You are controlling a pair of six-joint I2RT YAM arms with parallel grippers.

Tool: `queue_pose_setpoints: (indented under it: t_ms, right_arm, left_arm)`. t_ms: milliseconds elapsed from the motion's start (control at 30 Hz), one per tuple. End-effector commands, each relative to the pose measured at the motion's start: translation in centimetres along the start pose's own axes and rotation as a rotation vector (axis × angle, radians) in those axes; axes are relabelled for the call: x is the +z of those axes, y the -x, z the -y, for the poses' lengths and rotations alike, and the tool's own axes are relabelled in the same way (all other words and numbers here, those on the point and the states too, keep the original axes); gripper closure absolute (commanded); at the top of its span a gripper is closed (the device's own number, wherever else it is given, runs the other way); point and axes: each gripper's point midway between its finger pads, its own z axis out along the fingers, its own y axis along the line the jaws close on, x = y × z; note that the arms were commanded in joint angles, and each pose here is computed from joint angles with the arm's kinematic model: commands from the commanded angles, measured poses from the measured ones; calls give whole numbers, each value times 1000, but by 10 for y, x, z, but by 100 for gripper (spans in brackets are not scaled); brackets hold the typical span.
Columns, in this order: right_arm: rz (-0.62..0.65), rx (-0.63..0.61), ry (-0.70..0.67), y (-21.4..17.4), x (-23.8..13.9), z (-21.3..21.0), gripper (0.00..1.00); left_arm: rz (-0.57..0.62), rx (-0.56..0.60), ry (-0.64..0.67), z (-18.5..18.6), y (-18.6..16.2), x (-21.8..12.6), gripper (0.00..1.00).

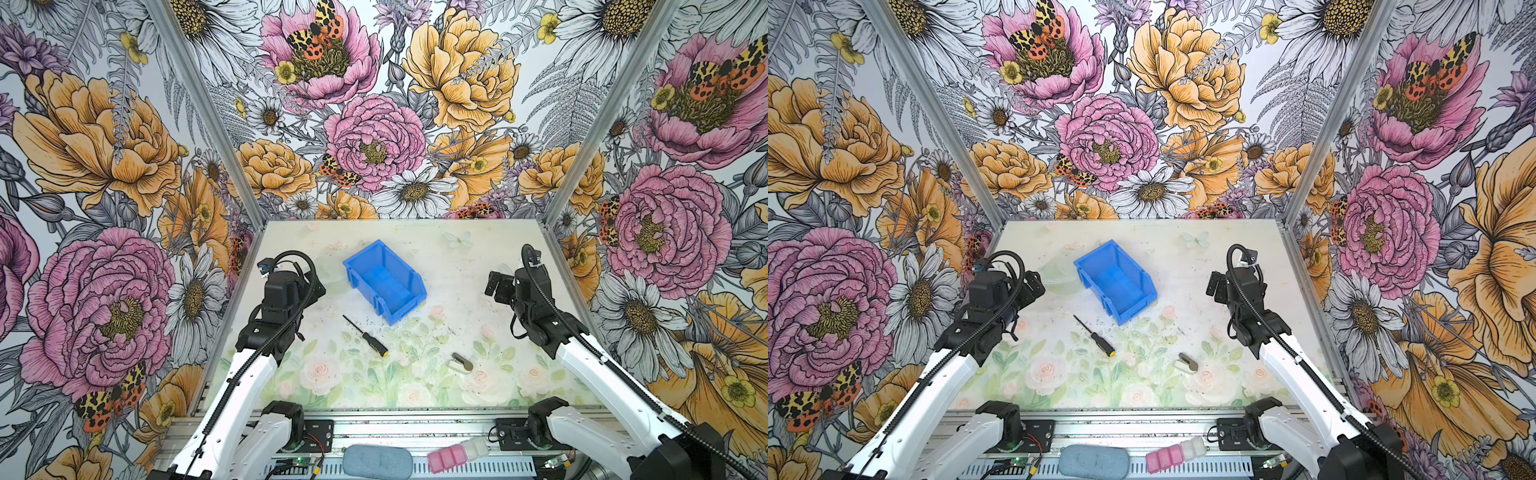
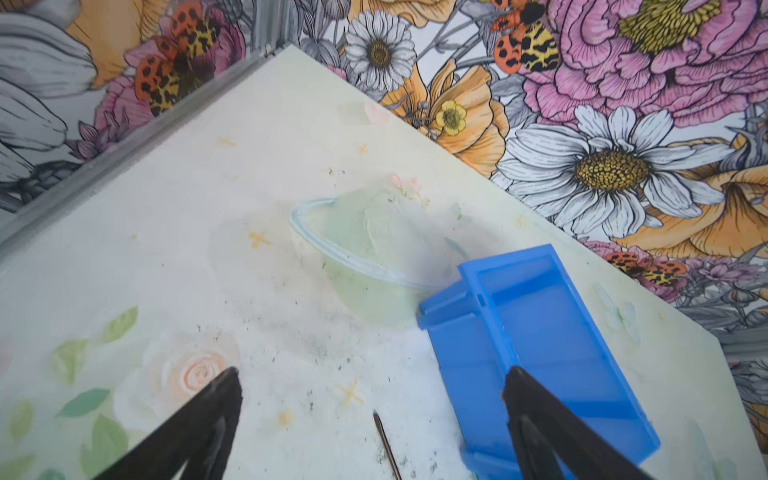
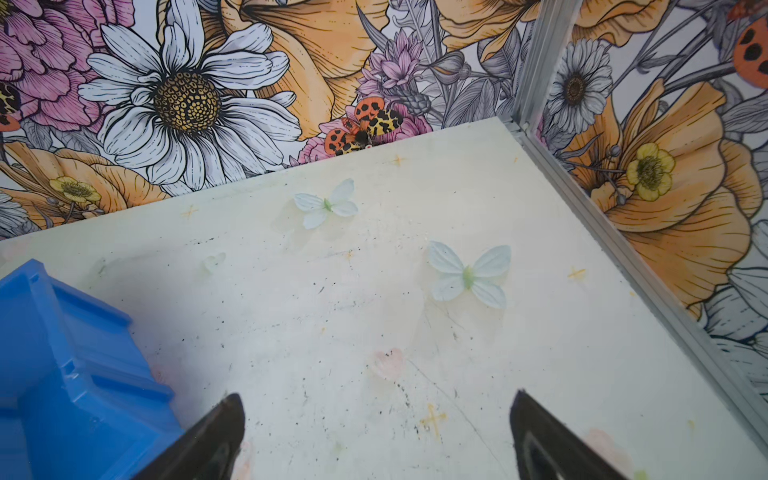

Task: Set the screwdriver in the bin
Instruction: 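Move the left gripper over the black-and-yellow screwdriver handle while the right arm lifts slightly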

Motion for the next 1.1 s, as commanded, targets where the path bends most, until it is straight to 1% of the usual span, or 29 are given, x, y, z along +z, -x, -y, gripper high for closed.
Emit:
queue_pose_setpoints:
  t_ms: [0, 167, 267, 467, 600, 833, 967, 1067]
  right_arm:
    - [-132, -9, -2, -19, -2, -9, 0]
    - [-191, -64, 26, -27, 1, -27, 0]
    - [-205, -84, 35, -35, 1, -35, 0]
    - [-268, -122, 48, -57, 3, -46, 0]
    - [-272, -157, 63, -62, 2, -57, 0]
    - [-252, -284, 111, -56, -1, -80, 0]
    - [-260, -288, 119, -58, 0, -83, 1]
    - [-260, -290, 123, -59, 0, -83, 1]
  left_arm:
    - [-148, -63, -18, 2, -44, -10, 1]
    - [-309, -100, 51, 3, -93, -20, 1]
    - [-369, -102, 76, 8, -120, -24, 1]
    - [-486, -37, 89, 32, -165, -26, 1]
    - [-523, -17, 114, 39, -179, -23, 1]
    - [-583, 42, 166, 45, -197, -6, 1]
    - [-593, 67, 181, 50, -204, 4, 2]
    - [-595, 69, 176, 56, -208, 11, 4]
